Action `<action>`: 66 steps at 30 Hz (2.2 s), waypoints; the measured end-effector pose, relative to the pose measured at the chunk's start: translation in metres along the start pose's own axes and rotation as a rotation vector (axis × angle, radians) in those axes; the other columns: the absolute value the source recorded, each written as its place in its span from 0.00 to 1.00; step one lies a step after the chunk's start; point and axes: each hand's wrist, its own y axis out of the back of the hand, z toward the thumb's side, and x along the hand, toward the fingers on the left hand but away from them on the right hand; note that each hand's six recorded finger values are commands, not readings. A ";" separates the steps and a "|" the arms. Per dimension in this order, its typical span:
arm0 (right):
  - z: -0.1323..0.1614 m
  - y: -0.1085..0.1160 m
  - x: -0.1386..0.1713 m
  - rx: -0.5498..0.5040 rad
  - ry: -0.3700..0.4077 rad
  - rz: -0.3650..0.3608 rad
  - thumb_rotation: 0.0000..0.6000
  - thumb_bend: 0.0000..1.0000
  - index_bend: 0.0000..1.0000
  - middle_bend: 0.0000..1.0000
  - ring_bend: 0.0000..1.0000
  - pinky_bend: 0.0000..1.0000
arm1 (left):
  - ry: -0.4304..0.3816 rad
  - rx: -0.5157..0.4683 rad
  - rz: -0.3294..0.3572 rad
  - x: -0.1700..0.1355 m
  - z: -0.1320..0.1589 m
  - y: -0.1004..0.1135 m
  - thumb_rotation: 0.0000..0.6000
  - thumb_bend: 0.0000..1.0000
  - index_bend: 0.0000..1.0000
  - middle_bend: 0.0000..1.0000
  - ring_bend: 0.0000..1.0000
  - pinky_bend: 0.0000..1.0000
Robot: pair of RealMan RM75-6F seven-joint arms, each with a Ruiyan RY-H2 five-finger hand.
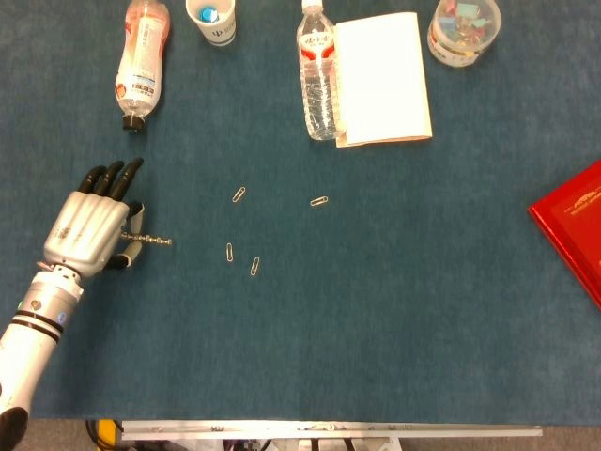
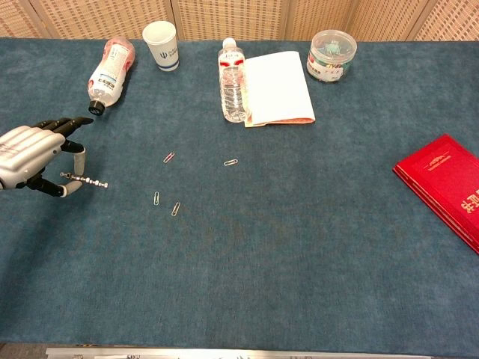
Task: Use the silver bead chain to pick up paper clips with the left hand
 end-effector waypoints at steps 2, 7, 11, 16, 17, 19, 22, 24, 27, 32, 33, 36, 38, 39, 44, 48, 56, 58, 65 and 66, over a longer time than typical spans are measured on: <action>0.000 0.001 0.000 -0.002 0.002 -0.002 1.00 0.17 0.39 0.32 0.26 0.38 | -0.011 0.011 0.007 -0.002 0.005 0.004 1.00 0.36 0.56 0.00 0.00 0.09; 0.001 0.004 0.002 -0.006 0.006 -0.011 1.00 0.17 0.39 0.32 0.26 0.38 | -0.042 0.030 0.023 -0.005 0.019 0.011 1.00 0.36 0.56 0.00 0.00 0.09; 0.001 0.007 0.003 -0.010 0.009 -0.020 1.00 0.17 0.39 0.32 0.26 0.38 | -0.066 0.043 0.034 -0.004 0.030 0.017 1.00 0.36 0.57 0.00 0.00 0.09; 0.001 0.012 0.005 -0.019 0.011 -0.035 1.00 0.17 0.39 0.32 0.26 0.38 | -0.094 0.058 0.040 -0.002 0.044 0.020 1.00 0.36 0.57 0.00 0.00 0.09; 0.001 0.013 0.005 -0.021 0.012 -0.037 1.00 0.17 0.39 0.32 0.26 0.38 | -0.101 0.061 0.040 0.000 0.048 0.021 1.00 0.36 0.57 0.00 0.00 0.09; 0.001 0.015 0.006 -0.024 0.013 -0.043 1.00 0.17 0.39 0.32 0.26 0.38 | -0.109 0.060 0.038 0.002 0.053 0.020 1.00 0.36 0.57 0.00 0.00 0.09; 0.001 0.018 0.007 -0.030 0.014 -0.053 1.00 0.17 0.39 0.32 0.26 0.38 | -0.118 0.051 0.031 0.007 0.061 0.018 1.00 0.36 0.57 0.00 0.00 0.09; 0.000 0.021 0.008 -0.035 0.014 -0.061 1.00 0.17 0.39 0.32 0.26 0.38 | -0.122 0.045 0.024 0.009 0.064 0.016 1.00 0.36 0.57 0.00 0.00 0.09; 0.000 0.023 0.009 -0.041 0.014 -0.069 1.00 0.17 0.39 0.32 0.26 0.38 | -0.125 0.041 0.017 0.013 0.068 0.013 1.00 0.36 0.57 0.00 0.00 0.09; -0.001 0.026 0.010 -0.047 0.013 -0.075 1.00 0.17 0.39 0.32 0.26 0.38 | -0.131 0.039 0.009 0.015 0.072 0.009 1.00 0.36 0.57 0.00 0.00 0.09; -0.001 0.026 0.010 -0.048 0.012 -0.075 1.00 0.17 0.39 0.32 0.26 0.38 | -0.134 0.038 0.009 0.015 0.073 0.009 1.00 0.36 0.57 0.00 0.00 0.09; -0.001 0.026 0.010 -0.049 0.012 -0.073 1.00 0.17 0.39 0.32 0.26 0.38 | -0.145 0.037 0.013 0.014 0.077 0.010 1.00 0.36 0.57 0.00 0.00 0.09; -0.001 0.026 0.010 -0.049 0.013 -0.072 1.00 0.17 0.39 0.32 0.26 0.38 | -0.153 0.039 0.016 0.013 0.080 0.011 1.00 0.36 0.57 0.00 0.00 0.09; -0.001 0.026 0.010 -0.049 0.013 -0.072 1.00 0.17 0.39 0.32 0.26 0.38 | -0.157 0.040 0.017 0.013 0.081 0.012 1.00 0.36 0.57 0.00 0.00 0.09; -0.001 0.025 0.009 -0.049 0.013 -0.068 1.00 0.17 0.39 0.32 0.26 0.38 | -0.178 0.044 0.028 0.011 0.089 0.016 1.00 0.36 0.57 0.00 0.00 0.09; -0.001 0.024 0.009 -0.050 0.015 -0.065 1.00 0.17 0.39 0.32 0.26 0.38 | -0.185 0.046 0.029 0.011 0.092 0.017 1.00 0.36 0.57 0.00 0.00 0.09; -0.001 0.024 0.009 -0.051 0.013 -0.062 1.00 0.17 0.39 0.32 0.26 0.38 | -0.196 0.049 0.026 0.014 0.099 0.017 1.00 0.36 0.57 0.00 0.00 0.09; -0.001 0.024 0.009 -0.051 0.013 -0.063 1.00 0.17 0.39 0.32 0.26 0.38 | -0.197 0.048 0.025 0.014 0.099 0.017 1.00 0.36 0.57 0.00 0.00 0.09; -0.002 0.024 0.009 -0.052 0.011 -0.064 1.00 0.17 0.39 0.32 0.26 0.38 | -0.202 0.049 0.014 0.014 0.102 0.013 1.00 0.36 0.57 0.00 0.00 0.09; -0.002 0.024 0.009 -0.052 0.011 -0.064 1.00 0.17 0.39 0.32 0.26 0.38 | -0.203 0.049 0.013 0.014 0.103 0.013 1.00 0.36 0.57 0.00 0.00 0.09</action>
